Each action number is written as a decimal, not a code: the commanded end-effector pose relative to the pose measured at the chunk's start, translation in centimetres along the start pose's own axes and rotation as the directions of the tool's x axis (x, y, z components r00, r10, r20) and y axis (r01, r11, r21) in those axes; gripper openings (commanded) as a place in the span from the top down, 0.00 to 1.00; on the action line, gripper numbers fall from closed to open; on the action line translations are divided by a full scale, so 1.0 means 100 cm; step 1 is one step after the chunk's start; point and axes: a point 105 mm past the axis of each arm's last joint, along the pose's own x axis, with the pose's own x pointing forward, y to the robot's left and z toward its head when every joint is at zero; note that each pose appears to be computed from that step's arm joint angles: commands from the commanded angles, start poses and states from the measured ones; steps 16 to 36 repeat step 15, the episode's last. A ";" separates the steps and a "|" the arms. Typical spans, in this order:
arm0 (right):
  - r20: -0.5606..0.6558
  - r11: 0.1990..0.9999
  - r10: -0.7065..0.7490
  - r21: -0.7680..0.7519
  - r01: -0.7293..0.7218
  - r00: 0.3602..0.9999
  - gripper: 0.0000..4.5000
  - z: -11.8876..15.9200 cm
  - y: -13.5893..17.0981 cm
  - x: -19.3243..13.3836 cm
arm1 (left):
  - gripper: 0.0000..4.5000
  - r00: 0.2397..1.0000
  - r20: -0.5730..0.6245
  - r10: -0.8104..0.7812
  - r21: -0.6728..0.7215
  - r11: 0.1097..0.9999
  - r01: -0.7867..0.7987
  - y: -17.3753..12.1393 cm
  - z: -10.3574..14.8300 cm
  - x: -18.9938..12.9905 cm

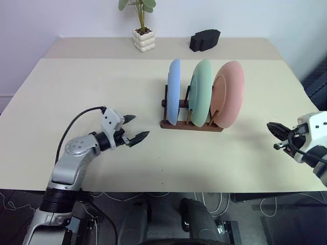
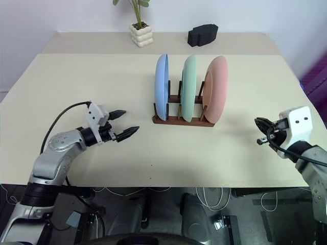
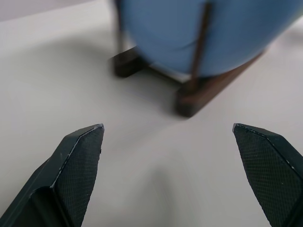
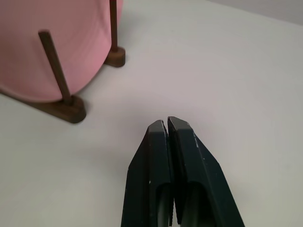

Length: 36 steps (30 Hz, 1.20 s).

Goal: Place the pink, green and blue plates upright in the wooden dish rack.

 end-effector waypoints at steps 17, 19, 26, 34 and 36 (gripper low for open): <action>0.097 0.992 0.124 -0.018 -0.122 0.988 0.99 -0.001 0.018 0.014 | 0.00 0.997 0.011 0.082 0.015 0.997 -0.082 0.006 0.000 -0.018; 0.097 0.992 0.124 -0.018 -0.122 0.988 0.99 -0.001 0.018 0.014 | 0.00 0.997 0.011 0.082 0.015 0.997 -0.082 0.006 0.000 -0.018; 0.097 0.992 0.124 -0.018 -0.122 0.988 0.99 -0.001 0.018 0.014 | 0.00 0.997 0.011 0.082 0.015 0.997 -0.082 0.006 0.000 -0.018; 0.097 0.992 0.124 -0.018 -0.122 0.988 0.99 -0.001 0.018 0.014 | 0.00 0.997 0.011 0.082 0.015 0.997 -0.082 0.006 0.000 -0.018; 0.097 0.992 0.124 -0.018 -0.122 0.988 0.99 -0.001 0.018 0.014 | 0.00 0.997 0.011 0.082 0.015 0.997 -0.082 0.006 0.000 -0.018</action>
